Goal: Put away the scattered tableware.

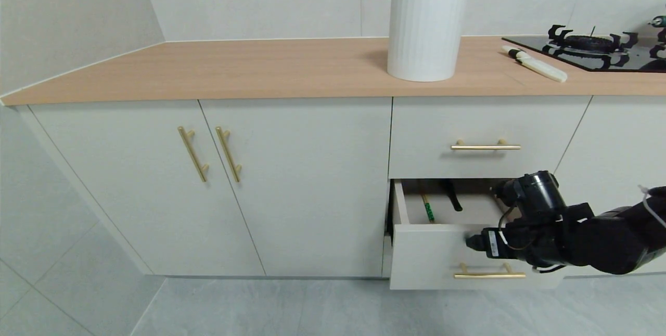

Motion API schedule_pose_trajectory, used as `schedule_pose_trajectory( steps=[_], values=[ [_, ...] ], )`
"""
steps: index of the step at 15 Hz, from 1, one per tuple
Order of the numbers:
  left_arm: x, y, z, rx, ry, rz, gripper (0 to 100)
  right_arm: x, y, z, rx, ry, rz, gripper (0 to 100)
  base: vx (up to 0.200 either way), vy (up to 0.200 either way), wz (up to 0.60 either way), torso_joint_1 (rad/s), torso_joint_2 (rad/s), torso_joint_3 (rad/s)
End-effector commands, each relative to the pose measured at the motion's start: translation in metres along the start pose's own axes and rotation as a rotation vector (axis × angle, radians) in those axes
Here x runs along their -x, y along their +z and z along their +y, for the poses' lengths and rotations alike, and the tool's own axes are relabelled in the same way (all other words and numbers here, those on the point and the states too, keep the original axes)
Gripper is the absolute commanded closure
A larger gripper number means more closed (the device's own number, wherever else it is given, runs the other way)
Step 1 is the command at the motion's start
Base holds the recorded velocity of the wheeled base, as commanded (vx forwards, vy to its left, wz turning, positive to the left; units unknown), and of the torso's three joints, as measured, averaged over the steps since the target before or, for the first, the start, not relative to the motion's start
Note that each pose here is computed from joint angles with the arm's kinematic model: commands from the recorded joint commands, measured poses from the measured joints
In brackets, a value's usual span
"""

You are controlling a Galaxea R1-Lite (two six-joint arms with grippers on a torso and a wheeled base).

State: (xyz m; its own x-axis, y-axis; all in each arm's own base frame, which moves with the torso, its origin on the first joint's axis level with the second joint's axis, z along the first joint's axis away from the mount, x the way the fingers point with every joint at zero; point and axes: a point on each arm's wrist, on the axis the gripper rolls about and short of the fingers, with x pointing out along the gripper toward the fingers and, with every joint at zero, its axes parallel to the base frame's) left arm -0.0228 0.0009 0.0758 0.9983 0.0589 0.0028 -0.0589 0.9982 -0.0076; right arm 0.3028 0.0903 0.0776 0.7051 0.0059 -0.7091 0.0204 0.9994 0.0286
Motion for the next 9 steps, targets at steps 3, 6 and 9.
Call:
schedule_pose_trajectory(
  steps=[3,6,9],
  values=[
    [0.000,0.000,0.000,0.000,0.001,0.000,0,-0.038,0.005,0.004,-0.003,0.015,-0.118,0,0.000,0.000,0.00,0.000,0.00,0.000],
    [0.000,0.000,0.000,0.000,0.001,0.000,0,-0.050,0.007,0.005,-0.015,0.026,-0.198,0,0.000,0.000,0.00,0.000,0.00,0.000],
    [0.000,0.000,0.000,0.000,0.001,0.000,0,-0.067,0.005,0.005,-0.039,-0.030,-0.270,0,0.000,0.000,0.00,0.000,0.00,0.000]
  ],
)
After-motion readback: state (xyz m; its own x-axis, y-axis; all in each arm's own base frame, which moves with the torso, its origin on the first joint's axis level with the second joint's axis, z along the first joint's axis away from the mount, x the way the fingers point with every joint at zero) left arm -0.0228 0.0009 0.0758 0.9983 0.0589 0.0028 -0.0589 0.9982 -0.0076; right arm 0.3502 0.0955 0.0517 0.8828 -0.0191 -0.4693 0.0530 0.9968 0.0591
